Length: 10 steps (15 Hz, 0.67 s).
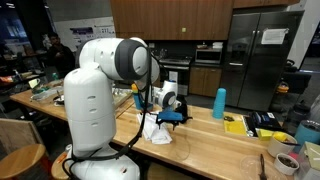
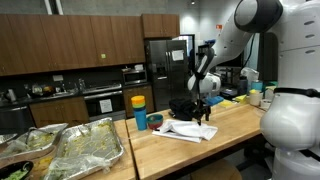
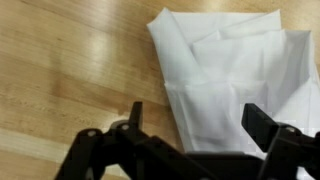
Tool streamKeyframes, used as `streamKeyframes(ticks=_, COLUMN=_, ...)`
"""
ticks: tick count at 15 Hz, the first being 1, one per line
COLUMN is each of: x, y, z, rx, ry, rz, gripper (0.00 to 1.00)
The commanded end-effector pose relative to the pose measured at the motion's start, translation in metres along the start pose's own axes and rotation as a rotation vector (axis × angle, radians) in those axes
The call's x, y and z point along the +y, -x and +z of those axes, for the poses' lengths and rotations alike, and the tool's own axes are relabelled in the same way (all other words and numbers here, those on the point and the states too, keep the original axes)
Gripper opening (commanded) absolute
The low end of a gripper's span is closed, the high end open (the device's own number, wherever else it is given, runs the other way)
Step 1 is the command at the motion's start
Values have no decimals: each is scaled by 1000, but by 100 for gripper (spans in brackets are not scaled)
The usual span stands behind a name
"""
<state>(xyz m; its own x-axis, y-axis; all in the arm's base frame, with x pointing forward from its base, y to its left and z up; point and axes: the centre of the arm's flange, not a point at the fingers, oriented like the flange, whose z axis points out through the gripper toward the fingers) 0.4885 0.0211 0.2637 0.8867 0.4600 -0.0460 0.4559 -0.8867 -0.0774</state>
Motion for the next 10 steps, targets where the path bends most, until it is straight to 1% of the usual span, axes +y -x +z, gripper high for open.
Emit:
streamKeyframes(ticks=1, x=3, y=-2, z=7, rx=-12, ry=17, rz=-15, gripper=100)
streamKeyframes(ticks=2, x=4, y=-3, z=8, rx=-17, ry=21, rz=-19, gripper=100)
streamKeyframes(ticks=3, x=4, y=-2, z=11, rx=-23, ry=23, rz=-24, gripper=92)
streamKeyframes(ticks=4, x=5, y=-2, z=11, rx=-26, ry=26, rz=-29, gripper=73)
streamKeyframes(ticks=6, x=6, y=-1, z=15, rx=-31, ry=31, rz=-35, gripper=62)
streamKeyframes(ticks=7, x=8, y=-2, z=14, rx=-26, ry=49, rz=-37, gripper=53)
streamKeyframes(ticks=9, x=9, y=-1, z=15, rx=-19, ry=49, rz=-39, gripper=38)
streamKeyframes(ticks=10, x=12, y=-2, z=12, rx=-17, ry=47, rz=-38, gripper=29)
